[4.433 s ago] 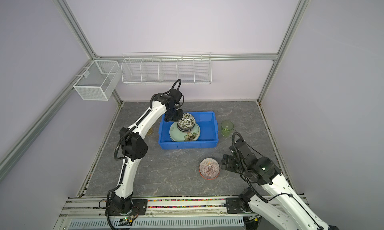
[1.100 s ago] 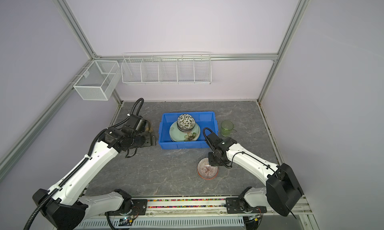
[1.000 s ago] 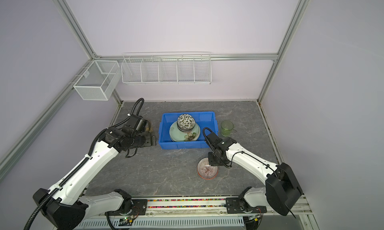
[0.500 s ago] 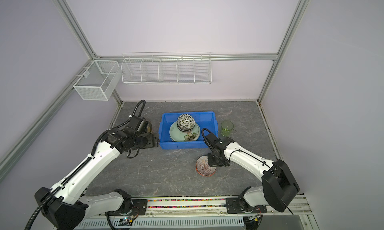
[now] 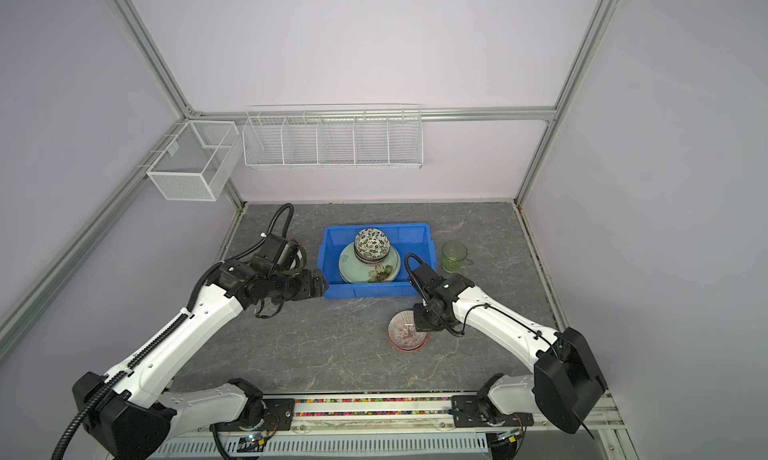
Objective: Place the mixed dishes into the plastic bin
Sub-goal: 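Grasp the red-striped bowl rim with the right gripper while left draws back, then tilt the red-striped bowl up with the right gripper while left reaches its rim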
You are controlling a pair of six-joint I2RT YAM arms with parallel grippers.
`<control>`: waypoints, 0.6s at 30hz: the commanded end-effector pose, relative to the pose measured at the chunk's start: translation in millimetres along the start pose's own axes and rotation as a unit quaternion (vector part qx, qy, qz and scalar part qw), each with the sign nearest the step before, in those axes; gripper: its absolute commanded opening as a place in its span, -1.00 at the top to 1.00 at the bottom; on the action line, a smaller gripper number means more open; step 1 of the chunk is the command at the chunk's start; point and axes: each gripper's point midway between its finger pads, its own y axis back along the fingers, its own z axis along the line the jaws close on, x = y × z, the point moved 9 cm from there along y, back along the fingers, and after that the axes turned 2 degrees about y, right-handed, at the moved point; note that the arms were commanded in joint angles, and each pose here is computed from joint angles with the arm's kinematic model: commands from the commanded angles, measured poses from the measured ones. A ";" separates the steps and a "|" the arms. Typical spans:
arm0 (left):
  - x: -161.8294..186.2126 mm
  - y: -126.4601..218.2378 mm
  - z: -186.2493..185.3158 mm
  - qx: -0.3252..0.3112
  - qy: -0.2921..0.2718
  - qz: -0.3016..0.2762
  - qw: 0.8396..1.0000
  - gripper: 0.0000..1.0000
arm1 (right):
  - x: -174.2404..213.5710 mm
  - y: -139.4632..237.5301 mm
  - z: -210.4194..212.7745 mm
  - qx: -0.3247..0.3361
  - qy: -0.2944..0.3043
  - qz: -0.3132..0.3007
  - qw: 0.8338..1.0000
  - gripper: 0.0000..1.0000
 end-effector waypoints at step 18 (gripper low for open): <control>58.9 -38.6 -91.7 0.112 -0.036 0.081 0.990 -0.79 | -3.8 29.5 5.7 -0.056 -0.015 -0.051 0.997 0.87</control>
